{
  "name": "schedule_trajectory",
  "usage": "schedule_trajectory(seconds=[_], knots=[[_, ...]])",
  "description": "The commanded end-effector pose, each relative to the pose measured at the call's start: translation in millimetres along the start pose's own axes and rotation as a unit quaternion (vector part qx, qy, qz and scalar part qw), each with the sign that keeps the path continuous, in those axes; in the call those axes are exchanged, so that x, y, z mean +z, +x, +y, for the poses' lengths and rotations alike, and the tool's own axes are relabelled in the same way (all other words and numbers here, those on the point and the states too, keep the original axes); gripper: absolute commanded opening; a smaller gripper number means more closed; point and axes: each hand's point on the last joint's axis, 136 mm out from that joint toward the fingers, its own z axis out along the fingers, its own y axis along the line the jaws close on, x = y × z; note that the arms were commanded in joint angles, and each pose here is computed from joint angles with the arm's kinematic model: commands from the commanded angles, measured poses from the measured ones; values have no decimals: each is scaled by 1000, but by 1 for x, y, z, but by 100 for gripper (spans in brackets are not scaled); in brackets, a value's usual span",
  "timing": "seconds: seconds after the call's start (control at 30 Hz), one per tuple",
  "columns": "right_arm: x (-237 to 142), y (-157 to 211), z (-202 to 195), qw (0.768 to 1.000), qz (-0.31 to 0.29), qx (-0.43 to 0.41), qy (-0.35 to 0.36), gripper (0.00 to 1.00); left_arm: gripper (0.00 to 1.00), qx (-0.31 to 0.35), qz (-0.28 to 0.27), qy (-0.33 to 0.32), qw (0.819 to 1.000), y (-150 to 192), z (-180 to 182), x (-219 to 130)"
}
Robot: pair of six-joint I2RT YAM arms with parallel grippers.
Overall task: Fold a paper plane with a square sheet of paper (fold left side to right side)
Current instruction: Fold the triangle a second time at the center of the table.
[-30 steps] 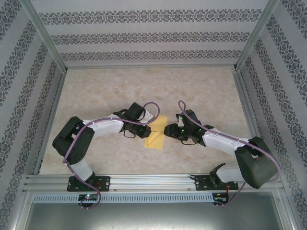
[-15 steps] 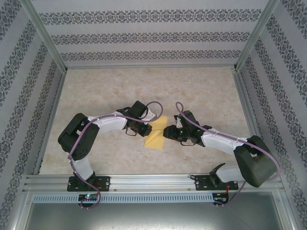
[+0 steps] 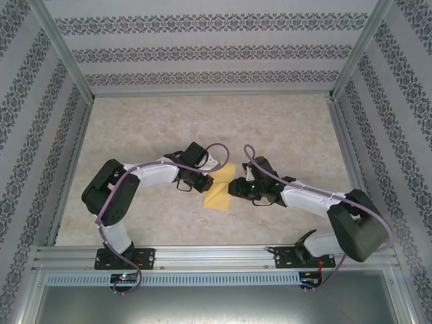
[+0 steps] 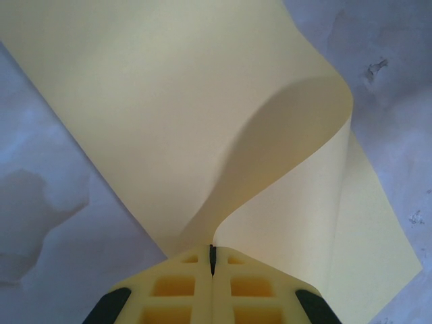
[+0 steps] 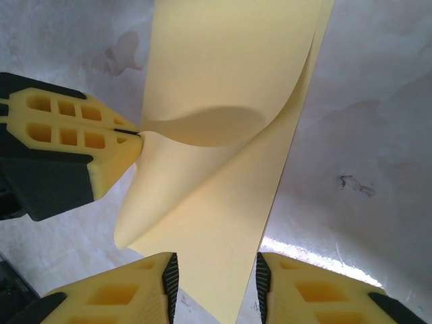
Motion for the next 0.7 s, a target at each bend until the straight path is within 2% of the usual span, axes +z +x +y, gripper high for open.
schedule_trajectory(seconds=[0.0,0.17,0.67], knots=[[3,-8,11,1000,-14,-1,-9,33,0,7,4,-4,1000,-3,8,1],[8,-9,14,1000,-14,12,-24,24,0,6,8,-8,1000,-1,9,3],[11,-7,14,1000,-11,15,-23,23,0,9,2,-15,1000,-4,11,1]])
